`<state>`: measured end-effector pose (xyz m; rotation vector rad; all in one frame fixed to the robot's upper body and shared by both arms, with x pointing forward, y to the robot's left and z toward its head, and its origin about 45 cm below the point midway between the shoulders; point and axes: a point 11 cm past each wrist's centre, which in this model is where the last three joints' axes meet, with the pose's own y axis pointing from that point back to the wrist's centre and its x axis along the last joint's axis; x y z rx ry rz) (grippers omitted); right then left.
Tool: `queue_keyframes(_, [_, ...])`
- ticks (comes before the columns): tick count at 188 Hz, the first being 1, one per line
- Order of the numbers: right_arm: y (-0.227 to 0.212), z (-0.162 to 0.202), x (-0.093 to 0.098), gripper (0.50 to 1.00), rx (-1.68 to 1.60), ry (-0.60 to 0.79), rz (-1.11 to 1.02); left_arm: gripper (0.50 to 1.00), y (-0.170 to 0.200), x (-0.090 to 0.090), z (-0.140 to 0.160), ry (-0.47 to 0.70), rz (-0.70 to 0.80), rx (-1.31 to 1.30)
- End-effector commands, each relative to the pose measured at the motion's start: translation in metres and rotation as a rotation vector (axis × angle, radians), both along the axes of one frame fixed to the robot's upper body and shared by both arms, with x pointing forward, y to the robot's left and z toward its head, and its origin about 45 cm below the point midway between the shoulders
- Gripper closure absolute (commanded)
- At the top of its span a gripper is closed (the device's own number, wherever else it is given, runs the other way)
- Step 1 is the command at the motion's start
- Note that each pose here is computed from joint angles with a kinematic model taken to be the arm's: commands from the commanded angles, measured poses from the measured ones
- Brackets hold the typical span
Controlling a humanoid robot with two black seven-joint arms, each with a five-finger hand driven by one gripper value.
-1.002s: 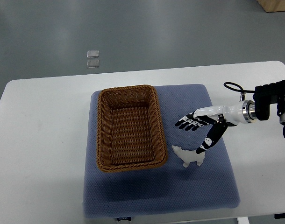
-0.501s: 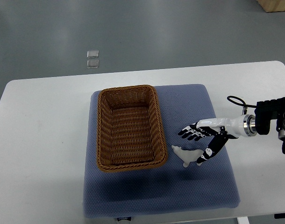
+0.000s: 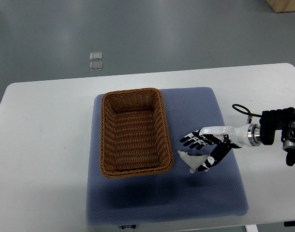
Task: Place white bear in brown basket with right hand
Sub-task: 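Lower the right hand and close its fingers around the white bear, then lift the white bear with the right hand and carry it over the basket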
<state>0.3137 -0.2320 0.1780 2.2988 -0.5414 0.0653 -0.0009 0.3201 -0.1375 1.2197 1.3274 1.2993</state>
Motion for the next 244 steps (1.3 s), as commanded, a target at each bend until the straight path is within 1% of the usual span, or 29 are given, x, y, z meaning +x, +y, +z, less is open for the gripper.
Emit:
queue_keyframes(1, [0.001, -0.002, -0.001, 0.624, 0.001, 0.004, 0.002, 0.500, 0.000, 0.000, 0.000, 0.001, 0.000, 0.001])
queue_keyframes(11, [0.001, -0.003, -0.002, 0.644, 0.000, 0.006, 0.003, 0.500, 0.000, 0.000, 0.000, 0.001, 0.000, 0.001])
queue_keyframes(18, [0.000, -0.005, -0.004, 0.670, -0.005, 0.006, 0.006, 0.500, 0.000, 0.000, 0.000, 0.001, 0.000, 0.001])
queue_keyframes(46, [0.001, -0.010, -0.008, 0.695, -0.003, 0.011, 0.011, 0.500, 0.000, 0.000, 0.000, -0.001, 0.000, 0.001])
queue_keyframes(106, [0.008, -0.014, -0.009, 0.707, 0.012, 0.007, 0.018, 0.500, 0.000, 0.000, 0.000, 0.001, 0.000, 0.001])
queue_keyframes(112, [0.009, -0.014, -0.010, 0.732, 0.013, 0.009, 0.018, 0.500, 0.000, 0.000, 0.000, 0.000, 0.000, -0.001])
queue_keyframes(116, [0.009, -0.015, -0.010, 0.756, 0.012, 0.008, 0.019, 0.500, 0.000, 0.000, 0.000, 0.001, 0.000, 0.001])
queue_keyframes(119, [0.009, -0.015, -0.010, 0.791, 0.010, 0.007, 0.020, 0.500, 0.000, 0.000, 0.000, 0.000, 0.000, -0.001])
queue_keyframes(121, [0.009, -0.015, -0.010, 0.791, 0.010, 0.007, 0.020, 0.500, 0.000, 0.000, 0.000, 0.000, 0.000, -0.001])
queue_keyframes(122, [0.009, -0.015, -0.010, 0.805, 0.010, 0.007, 0.020, 0.500, 0.000, 0.000, 0.000, 0.000, 0.000, -0.001])
queue_keyframes(123, [0.009, -0.015, -0.010, 0.805, 0.010, 0.007, 0.020, 0.500, 0.000, 0.000, 0.000, 0.000, 0.000, -0.001])
queue_keyframes(125, [0.009, -0.015, -0.010, 0.824, 0.011, 0.005, 0.021, 0.500, 0.000, 0.000, 0.000, 0.000, 0.000, -0.001])
queue_keyframes(126, [0.009, -0.015, -0.010, 0.842, 0.009, 0.004, 0.022, 0.500, 0.000, 0.000, 0.000, 0.000, 0.000, -0.001])
queue_keyframes(127, [0.009, -0.015, -0.010, 0.842, 0.009, 0.004, 0.022, 0.500, 0.000, 0.000, 0.000, 0.000, 0.000, -0.001])
queue_keyframes(128, [0.009, -0.015, -0.010, 0.860, 0.008, 0.004, 0.022, 0.500, 0.000, 0.000, 0.000, 0.000, 0.000, -0.001])
queue_keyframes(129, [0.009, -0.015, -0.010, 0.861, 0.008, 0.004, 0.022, 0.500, 0.000, 0.000, 0.000, 0.000, 0.000, -0.001])
queue_keyframes(130, [0.009, -0.015, -0.010, 0.881, 0.007, 0.003, 0.023, 0.500, 0.000, 0.000, 0.000, 0.000, 0.000, -0.001])
queue_keyframes(131, [0.009, -0.015, -0.010, 0.881, 0.007, 0.003, 0.023, 0.500, 0.000, 0.000, 0.000, 0.000, 0.000, -0.001])
queue_keyframes(132, [0.008, -0.015, -0.010, 0.901, 0.006, 0.002, 0.024, 0.500, 0.000, 0.000, 0.000, 0.000, 0.000, -0.001])
queue_keyframes(133, [0.008, -0.015, -0.010, 0.901, 0.006, 0.002, 0.024, 0.500, 0.000, 0.000, 0.000, 0.000, 0.000, -0.001])
queue_keyframes(134, [0.008, -0.015, -0.009, 0.920, 0.004, 0.000, 0.025, 0.500, 0.000, 0.000, 0.000, 0.001, -0.002, -0.001])
queue_keyframes(135, [0.008, -0.015, -0.009, 0.920, 0.004, 0.000, 0.025, 0.500, 0.000, 0.000, 0.000, 0.001, -0.002, -0.001])
queue_keyframes(136, [0.008, -0.015, -0.009, 0.936, 0.001, -0.001, 0.026, 0.500, 0.000, 0.000, 0.000, 0.001, -0.002, -0.001])
queue_keyframes(137, [0.008, -0.015, -0.009, 0.936, 0.000, -0.001, 0.026, 0.500, 0.000, 0.000, 0.000, 0.001, -0.002, -0.001])
queue_keyframes(138, [0.008, -0.015, -0.009, 0.950, 0.000, -0.003, 0.028, 0.500, 0.000, 0.000, 0.000, 0.001, -0.002, -0.001])
queue_keyframes(150, [0.008, -0.016, -0.010, 1.000, -0.006, -0.006, 0.031, 0.500, 0.000, 0.000, 0.000, 0.001, -0.002, -0.001])
queue_keyframes(195, [0.005, -0.012, -0.006, 1.000, -0.002, -0.027, 0.014, 0.500, 0.000, 0.000, 0.000, 0.001, -0.001, 0.001])
queue_keyframes(223, [0.000, 0.008, 0.009, 1.000, 0.017, -0.075, -0.004, 0.500, 0.000, 0.000, 0.000, 0.001, -0.001, 0.001])
queue_keyframes(244, [-0.008, 0.034, 0.025, 1.000, 0.005, -0.131, -0.004, 0.500, 0.000, 0.000, 0.000, 0.001, -0.001, 0.001])
